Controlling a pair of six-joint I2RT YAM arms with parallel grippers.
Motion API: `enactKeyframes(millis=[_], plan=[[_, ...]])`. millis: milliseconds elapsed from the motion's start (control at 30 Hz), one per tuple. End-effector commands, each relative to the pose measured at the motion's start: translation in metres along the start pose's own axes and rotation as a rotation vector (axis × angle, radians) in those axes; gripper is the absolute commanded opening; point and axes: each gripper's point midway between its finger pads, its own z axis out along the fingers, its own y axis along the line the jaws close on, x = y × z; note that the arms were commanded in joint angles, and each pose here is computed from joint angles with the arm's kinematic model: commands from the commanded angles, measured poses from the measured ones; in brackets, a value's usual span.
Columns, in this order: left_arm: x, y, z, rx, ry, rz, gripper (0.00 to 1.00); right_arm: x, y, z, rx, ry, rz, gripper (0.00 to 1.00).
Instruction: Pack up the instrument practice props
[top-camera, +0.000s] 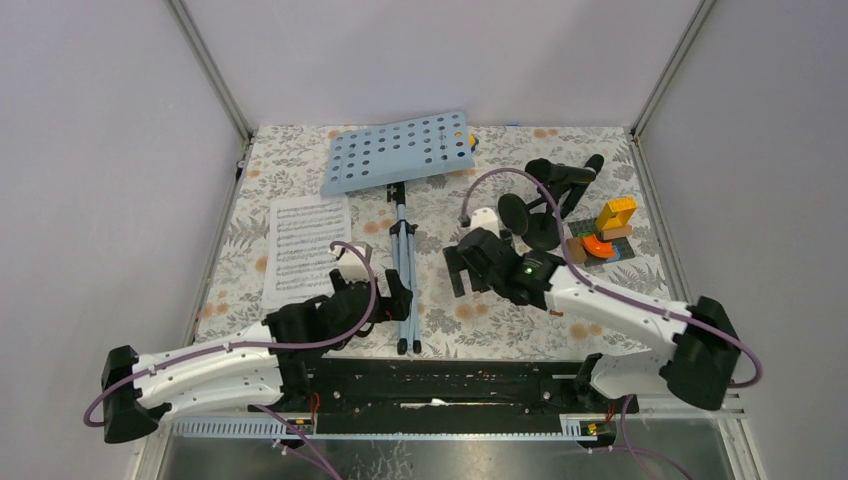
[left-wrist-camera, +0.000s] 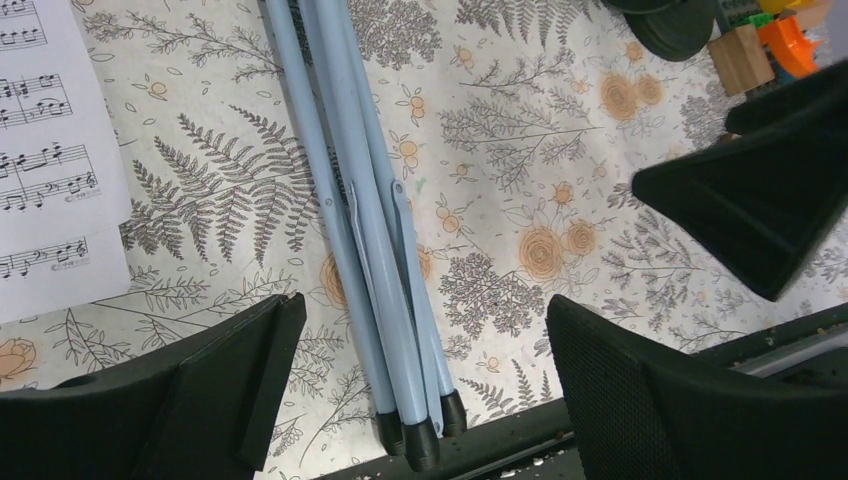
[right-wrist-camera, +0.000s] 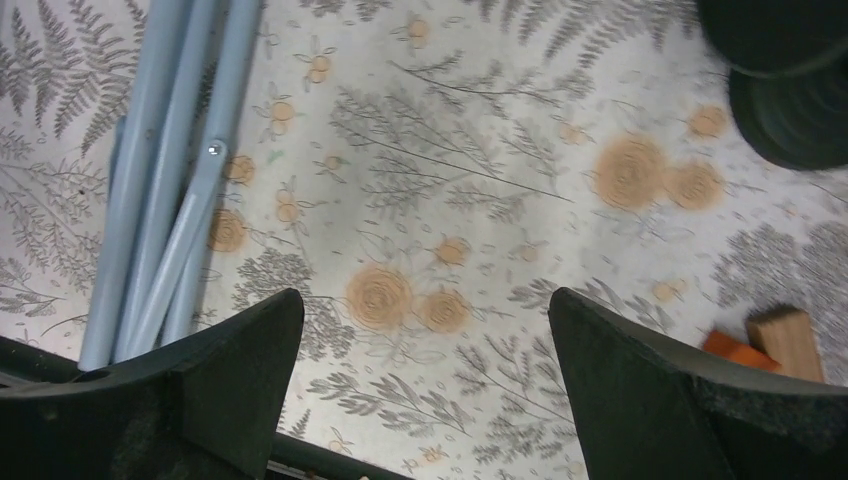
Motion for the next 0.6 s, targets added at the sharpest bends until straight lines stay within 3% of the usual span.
enactKeyframes(millis=[0, 167, 433, 567], plan=[[-0.025, -0.019, -0.013, 0.058, -0.03, -0.049, 0.99, -0.008, -0.036, -0.03, 0.111, -0.108, 0.091, 1.0], [-0.023, -0.021, -0.01, 0.006, 0.025, 0.001, 0.99, -0.013, -0.064, -0.055, 0.188, -0.18, 0.189, 1.0], [0.001, -0.02, -0.003, -0.057, 0.153, 0.046, 0.99, -0.002, -0.103, -0.057, 0.214, -0.089, 0.361, 1.0], [0.009, -0.015, -0.005, -0.053, 0.17, 0.041, 0.99, -0.004, -0.118, -0.063, 0.164, -0.12, 0.472, 1.0]])
